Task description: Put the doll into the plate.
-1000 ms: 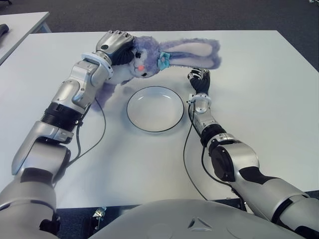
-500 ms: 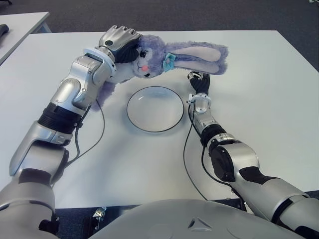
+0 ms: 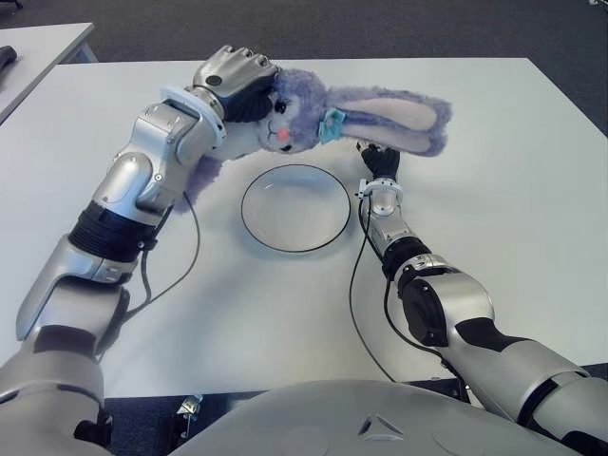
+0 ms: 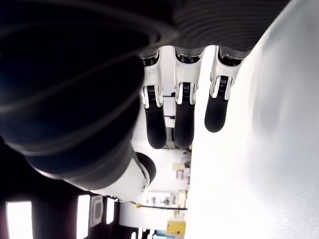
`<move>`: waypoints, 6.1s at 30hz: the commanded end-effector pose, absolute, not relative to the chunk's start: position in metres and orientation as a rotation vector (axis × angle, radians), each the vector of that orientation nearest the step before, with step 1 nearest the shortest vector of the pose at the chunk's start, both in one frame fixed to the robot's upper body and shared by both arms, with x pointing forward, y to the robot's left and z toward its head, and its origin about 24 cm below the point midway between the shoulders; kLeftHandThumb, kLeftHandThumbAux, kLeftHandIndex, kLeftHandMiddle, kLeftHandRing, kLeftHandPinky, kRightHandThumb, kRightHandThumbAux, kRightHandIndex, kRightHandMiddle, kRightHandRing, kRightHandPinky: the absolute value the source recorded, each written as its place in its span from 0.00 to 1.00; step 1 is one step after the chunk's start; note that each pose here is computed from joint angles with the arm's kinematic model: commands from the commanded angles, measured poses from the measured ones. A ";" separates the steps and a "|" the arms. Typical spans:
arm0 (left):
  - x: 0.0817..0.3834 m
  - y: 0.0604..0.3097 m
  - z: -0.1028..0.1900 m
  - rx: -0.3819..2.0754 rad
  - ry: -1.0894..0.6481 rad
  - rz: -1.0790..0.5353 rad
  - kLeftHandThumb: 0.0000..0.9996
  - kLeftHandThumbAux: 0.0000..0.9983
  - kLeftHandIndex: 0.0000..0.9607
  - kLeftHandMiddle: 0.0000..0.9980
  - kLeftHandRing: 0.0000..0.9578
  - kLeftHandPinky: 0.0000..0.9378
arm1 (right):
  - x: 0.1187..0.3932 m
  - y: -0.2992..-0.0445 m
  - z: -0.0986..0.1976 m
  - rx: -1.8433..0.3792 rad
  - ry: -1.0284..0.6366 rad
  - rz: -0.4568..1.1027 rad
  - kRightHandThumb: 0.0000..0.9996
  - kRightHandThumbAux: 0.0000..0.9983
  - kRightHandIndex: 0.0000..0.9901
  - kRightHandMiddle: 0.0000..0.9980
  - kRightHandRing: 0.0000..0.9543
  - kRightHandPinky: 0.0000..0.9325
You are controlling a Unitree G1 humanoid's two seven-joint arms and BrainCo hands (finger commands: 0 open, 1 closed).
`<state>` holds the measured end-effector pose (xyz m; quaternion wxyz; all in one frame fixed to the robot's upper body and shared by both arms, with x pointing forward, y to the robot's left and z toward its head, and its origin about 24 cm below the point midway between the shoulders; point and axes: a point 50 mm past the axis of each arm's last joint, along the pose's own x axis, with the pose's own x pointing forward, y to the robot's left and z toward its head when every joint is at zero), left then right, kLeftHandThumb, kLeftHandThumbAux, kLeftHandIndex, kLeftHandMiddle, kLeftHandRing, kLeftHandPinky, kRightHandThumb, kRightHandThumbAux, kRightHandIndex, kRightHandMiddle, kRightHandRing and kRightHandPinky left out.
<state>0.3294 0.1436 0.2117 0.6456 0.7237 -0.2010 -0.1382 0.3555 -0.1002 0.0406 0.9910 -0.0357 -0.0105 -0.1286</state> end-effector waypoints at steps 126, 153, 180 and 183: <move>0.299 0.111 0.140 1.424 -0.509 -0.450 0.16 0.33 0.04 0.16 0.19 0.19 | 0.277 -0.087 -0.063 -0.104 0.443 -0.301 0.73 0.86 0.21 0.29 0.29 0.22; 0.297 0.115 0.138 1.418 -0.423 -0.484 0.07 0.25 0.00 0.00 0.00 0.00 | 0.279 -0.085 -0.061 -0.078 0.439 -0.320 0.80 0.82 0.24 0.36 0.34 0.26; 0.302 0.131 0.188 1.434 -0.422 -0.418 0.00 0.27 0.00 0.00 0.00 0.00 | 0.273 -0.088 -0.069 -0.115 0.484 -0.247 0.76 0.87 0.20 0.31 0.36 0.29; 0.302 0.131 0.193 1.467 -0.433 -0.408 0.00 0.27 0.00 0.00 0.00 0.00 | 0.274 -0.088 -0.069 -0.116 0.478 -0.238 0.74 0.87 0.21 0.31 0.35 0.29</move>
